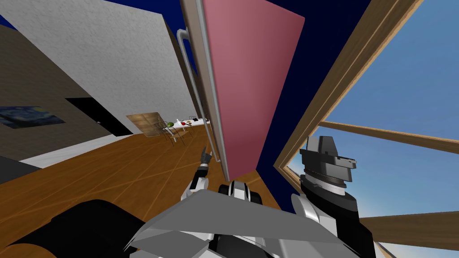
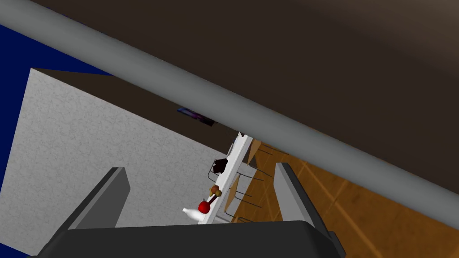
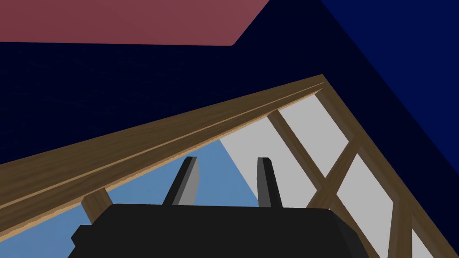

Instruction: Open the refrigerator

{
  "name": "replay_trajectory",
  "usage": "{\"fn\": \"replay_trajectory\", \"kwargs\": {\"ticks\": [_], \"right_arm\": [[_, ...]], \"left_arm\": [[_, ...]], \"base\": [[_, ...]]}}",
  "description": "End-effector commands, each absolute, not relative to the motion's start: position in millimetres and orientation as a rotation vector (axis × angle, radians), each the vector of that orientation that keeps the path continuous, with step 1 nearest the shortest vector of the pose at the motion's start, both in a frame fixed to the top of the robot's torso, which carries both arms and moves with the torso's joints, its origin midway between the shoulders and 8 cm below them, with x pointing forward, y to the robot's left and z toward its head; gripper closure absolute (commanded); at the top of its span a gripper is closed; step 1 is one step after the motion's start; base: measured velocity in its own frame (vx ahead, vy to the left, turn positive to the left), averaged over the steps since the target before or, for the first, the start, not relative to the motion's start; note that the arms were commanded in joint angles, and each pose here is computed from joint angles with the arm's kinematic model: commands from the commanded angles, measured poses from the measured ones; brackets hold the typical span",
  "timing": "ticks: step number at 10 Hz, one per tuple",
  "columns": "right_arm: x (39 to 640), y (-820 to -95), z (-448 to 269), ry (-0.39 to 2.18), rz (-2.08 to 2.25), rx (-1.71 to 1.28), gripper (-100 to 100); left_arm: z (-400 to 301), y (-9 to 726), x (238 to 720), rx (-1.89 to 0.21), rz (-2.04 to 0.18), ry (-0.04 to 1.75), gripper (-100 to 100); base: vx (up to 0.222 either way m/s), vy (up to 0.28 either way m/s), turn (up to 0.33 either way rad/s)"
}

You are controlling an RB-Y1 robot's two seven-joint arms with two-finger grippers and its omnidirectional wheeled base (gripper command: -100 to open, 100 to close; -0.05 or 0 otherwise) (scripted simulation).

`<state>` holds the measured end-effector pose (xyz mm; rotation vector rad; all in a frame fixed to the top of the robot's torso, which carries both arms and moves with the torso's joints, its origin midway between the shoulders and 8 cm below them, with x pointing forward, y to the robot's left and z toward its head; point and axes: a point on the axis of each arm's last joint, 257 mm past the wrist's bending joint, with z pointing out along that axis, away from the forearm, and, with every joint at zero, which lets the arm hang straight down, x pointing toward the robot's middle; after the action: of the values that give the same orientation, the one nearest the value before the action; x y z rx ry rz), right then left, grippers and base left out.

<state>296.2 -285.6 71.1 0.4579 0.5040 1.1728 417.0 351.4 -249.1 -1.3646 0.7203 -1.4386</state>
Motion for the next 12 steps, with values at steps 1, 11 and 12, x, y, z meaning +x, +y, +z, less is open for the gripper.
{"fn": "replay_trajectory", "kwargs": {"ticks": [1, 11, 12], "right_arm": [[296, -286, 71, 0.504, 1.173, 0.458, 0], [296, -286, 71, 0.504, 1.173, 0.458, 0], [296, -286, 71, 0.504, 1.173, 0.458, 0]], "left_arm": [[-270, 362, 413, -1.411, -1.415, 0.724, -100], [-316, 337, 400, -1.603, -1.443, 0.527, -100], [-310, 339, 405, -1.604, -1.445, 0.528, -100]], "base": [[0.041, -0.044, 0.045], [0.013, -0.031, 0.023], [0.063, 0.024, 0.017]]}}
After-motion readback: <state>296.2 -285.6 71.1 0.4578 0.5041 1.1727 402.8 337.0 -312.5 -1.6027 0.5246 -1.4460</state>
